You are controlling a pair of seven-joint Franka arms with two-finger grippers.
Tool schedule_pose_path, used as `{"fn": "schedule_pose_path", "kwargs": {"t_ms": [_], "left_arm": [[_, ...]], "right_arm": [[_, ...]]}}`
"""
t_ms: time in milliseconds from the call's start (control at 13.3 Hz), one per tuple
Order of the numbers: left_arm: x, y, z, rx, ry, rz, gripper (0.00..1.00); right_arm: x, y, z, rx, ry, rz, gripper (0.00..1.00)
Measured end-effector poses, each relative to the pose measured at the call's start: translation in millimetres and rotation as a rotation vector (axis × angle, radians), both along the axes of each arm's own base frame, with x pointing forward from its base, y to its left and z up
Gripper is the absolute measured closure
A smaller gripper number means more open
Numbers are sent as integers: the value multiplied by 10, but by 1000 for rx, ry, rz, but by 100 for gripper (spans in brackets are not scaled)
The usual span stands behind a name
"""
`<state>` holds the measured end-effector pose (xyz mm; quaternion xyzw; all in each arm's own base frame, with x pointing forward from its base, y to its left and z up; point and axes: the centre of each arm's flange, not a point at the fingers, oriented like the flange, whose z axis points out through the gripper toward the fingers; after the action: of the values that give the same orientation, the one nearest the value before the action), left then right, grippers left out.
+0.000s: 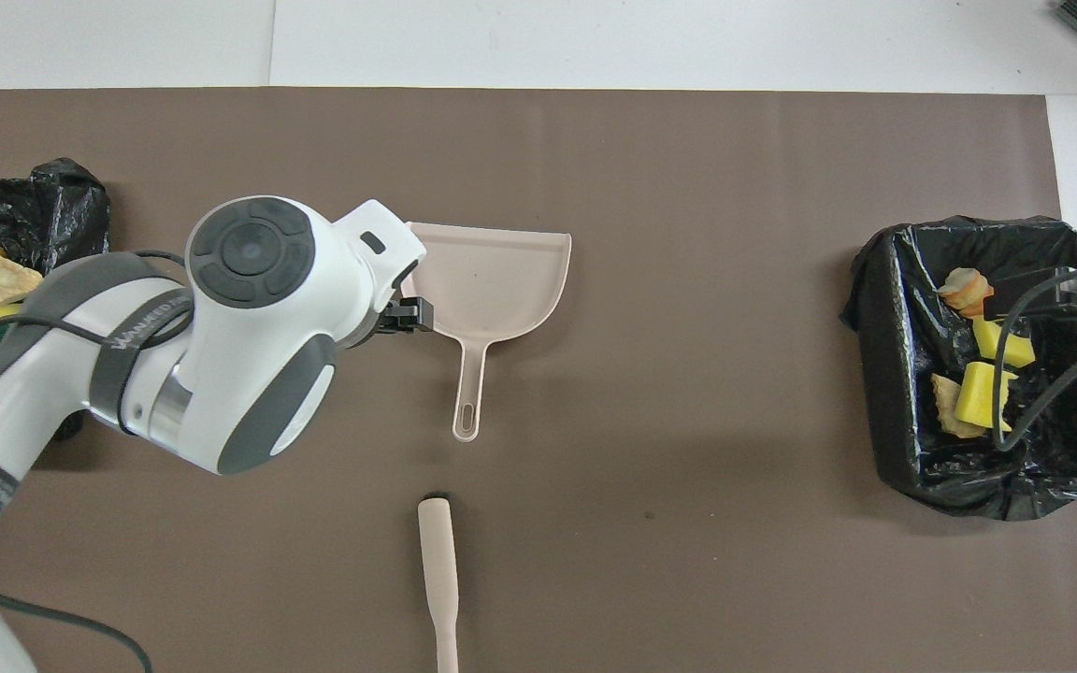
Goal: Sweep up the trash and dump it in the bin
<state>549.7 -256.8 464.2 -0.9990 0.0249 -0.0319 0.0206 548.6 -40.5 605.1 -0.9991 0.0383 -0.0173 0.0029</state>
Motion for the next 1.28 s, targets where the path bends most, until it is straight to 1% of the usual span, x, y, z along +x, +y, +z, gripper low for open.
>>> {"fn": "schedule_pose_path", "kwargs": {"t_ms": [226, 452, 678, 904, 1130, 1280], "left_arm": [[94, 612, 376, 16, 6, -22, 0], [120, 1216, 649, 10, 12, -43, 0], [78, 1671, 827, 12, 29, -40, 0], [18, 2035, 1042, -8, 41, -55, 0], [-107, 2313, 1532, -13, 63, -42, 0], [-178, 2340, 1789, -14, 63, -39, 0]], "right_arm": [[0, 0, -2, 0, 0, 0, 0], [0, 0, -5, 0, 1, 0, 0], [-1, 0, -6, 0, 1, 0, 0], [-1, 0, -6, 0, 1, 0, 0], [-3, 0, -8, 0, 4, 0, 0], [-21, 2, -24, 2, 21, 0, 0]]}}
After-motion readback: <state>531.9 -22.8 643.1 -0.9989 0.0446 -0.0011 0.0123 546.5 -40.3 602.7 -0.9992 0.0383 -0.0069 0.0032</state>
